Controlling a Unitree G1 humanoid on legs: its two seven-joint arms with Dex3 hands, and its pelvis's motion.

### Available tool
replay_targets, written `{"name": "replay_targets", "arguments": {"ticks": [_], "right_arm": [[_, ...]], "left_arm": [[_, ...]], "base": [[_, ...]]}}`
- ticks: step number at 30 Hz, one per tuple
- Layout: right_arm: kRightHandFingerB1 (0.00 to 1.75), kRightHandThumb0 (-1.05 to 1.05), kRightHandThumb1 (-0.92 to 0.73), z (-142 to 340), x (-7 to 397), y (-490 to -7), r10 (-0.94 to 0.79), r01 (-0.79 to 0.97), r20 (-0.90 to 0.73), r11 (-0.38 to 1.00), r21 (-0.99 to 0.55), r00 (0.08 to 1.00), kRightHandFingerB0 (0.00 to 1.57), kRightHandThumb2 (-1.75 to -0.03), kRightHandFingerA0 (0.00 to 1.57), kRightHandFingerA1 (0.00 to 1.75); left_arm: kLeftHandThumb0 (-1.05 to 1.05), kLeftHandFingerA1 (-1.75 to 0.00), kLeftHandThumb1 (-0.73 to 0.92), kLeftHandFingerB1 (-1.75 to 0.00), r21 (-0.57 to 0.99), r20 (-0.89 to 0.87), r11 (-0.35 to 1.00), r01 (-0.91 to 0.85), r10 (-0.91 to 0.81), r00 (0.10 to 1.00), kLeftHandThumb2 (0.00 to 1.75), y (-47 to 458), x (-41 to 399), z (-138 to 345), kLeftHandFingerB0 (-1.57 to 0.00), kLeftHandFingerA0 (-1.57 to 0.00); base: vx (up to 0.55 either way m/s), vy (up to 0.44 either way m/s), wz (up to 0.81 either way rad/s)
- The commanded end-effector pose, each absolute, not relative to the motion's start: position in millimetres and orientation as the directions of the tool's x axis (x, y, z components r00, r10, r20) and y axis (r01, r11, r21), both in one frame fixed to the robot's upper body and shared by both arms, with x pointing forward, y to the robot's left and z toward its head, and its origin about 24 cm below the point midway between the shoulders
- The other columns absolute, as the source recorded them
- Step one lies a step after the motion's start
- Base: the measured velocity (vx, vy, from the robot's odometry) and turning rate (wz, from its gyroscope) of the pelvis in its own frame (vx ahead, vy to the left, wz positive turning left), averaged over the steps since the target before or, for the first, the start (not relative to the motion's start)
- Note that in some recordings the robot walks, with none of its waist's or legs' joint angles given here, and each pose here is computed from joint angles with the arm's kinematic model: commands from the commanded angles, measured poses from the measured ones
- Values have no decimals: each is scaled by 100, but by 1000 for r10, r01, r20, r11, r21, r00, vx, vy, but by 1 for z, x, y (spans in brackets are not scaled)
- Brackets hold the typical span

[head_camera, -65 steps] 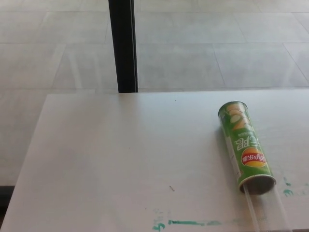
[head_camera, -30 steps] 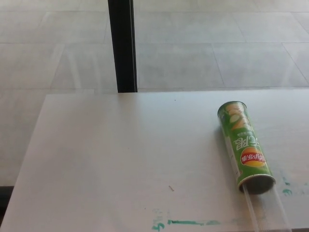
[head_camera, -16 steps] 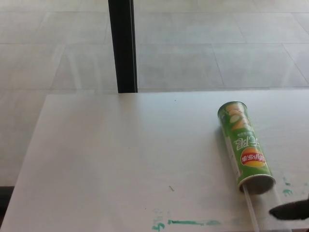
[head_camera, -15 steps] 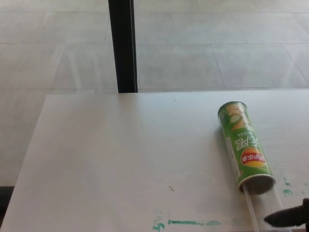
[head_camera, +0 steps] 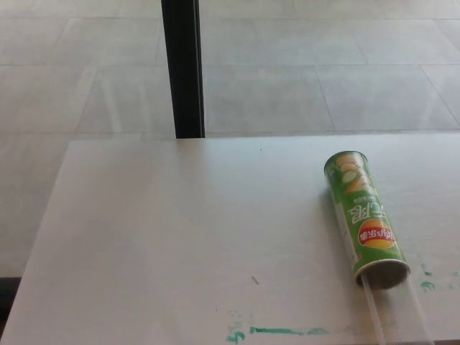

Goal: Use the right hand as a fist to push the chips tray inside its container kept in the middle of the desk

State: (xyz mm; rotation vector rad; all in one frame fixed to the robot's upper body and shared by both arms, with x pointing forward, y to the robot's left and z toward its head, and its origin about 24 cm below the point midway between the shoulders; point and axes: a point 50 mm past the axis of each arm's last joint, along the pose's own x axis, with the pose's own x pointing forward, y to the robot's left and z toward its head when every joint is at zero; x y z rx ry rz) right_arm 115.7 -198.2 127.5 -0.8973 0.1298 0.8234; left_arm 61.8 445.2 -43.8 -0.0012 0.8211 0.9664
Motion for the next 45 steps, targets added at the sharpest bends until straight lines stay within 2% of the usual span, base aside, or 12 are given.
{"name": "replay_targets", "arguments": {"ticks": [1, 4, 10, 13, 17, 35, 36, 37, 39, 41, 44, 45], "right_arm": [[48, -58, -77, 124, 115, -209, 418, -730, -627, 145, -668, 657, 55, -63, 72, 76], [46, -60, -78, 122, 116, -212, 357, -735, -665, 101, -670, 656, 54, -63, 72, 77], [52, -61, -77, 104, 122, -223, 224, -720, -691, 80, -689, 687, 58, -63, 69, 76], [46, -68, -82, 105, 127, -225, 175, -691, -687, -42, -721, 706, 59, -65, 78, 66], [45, -68, -85, 103, 136, -229, 138, -614, -623, -106, -782, 770, 61, -65, 78, 70], [45, -65, -84, 88, 152, -229, 71, -489, -498, -118, -865, 864, 62, -65, 85, 72], [45, -67, -83, 87, 152, -228, 70, -474, -484, -122, -872, 872, 65, -66, 88, 73], [45, -68, -84, 86, 152, -227, 74, -456, -466, -122, -881, 881, 67, -65, 91, 75], [45, -68, -84, 84, 154, -226, 78, -434, -444, -120, -893, 893, 67, -65, 91, 75], [45, -69, -87, 82, 154, -224, 85, -430, -438, -104, -897, 895, 63, -66, 87, 89], [44, -69, -87, 82, 154, -223, 83, -428, -436, -97, -899, 896, 61, -67, 86, 87], [45, -68, -85, 80, 153, -222, 91, -401, -409, -89, -912, 908, 63, -66, 87, 91]], "left_arm": [[-69, -59, 92, -47, 341, -591, 571, -747, 748, 302, 71, 456, 62, -31, -36, -47], [-70, -60, 92, -47, 361, -589, 587, -725, 746, 310, 73, 456, 62, -32, -41, -51], [-70, -61, 92, -49, 294, -597, 578, -761, 733, 326, 72, 455, 62, -32, -35, -44], [-70, -60, 92, -47, 290, -600, 568, -770, 735, 315, 69, 455, 62, -33, -34, -46], [-72, -62, 92, -50, 293, -602, 571, -767, 733, 316, 74, 455, 61, -33, -38, -47], [-69, -60, 92, -47, 310, -597, 567, -763, 741, 308, 70, 455, 62, -33, -37, -47], [-70, -66, 74, -58, 314, -598, 570, -759, 740, 308, 109, 454, 62, -33, -36, -45], [-72, -59, 92, -47, 321, -598, 574, -753, 739, 309, 72, 454, 61, -33, -36, -47], [-72, -59, 92, -47, 326, -592, 577, -749, 742, 314, 72, 456, 63, -31, -36, -47], [-71, -60, 92, -47, 311, -596, 574, -758, 739, 316, 72, 456, 65, -31, -34, -46], [-70, -58, 92, -46, 307, -599, 570, -762, 738, 310, 71, 457, 66, -30, -34, -46], [-69, -66, 75, -58, 320, -591, 574, -754, 743, 314, 109, 458, 67, -28, -36, -45]], "base": [[0, 0, 0], [0, 0, 0], [0, 0, 0], [0, 0, 0], [0, 0, 0], [0, 0, 0], [0, 0, 0], [0, 0, 0], [0, 0, 0], [0, 0, 0], [0, 0, 0], [0, 0, 0]]}}
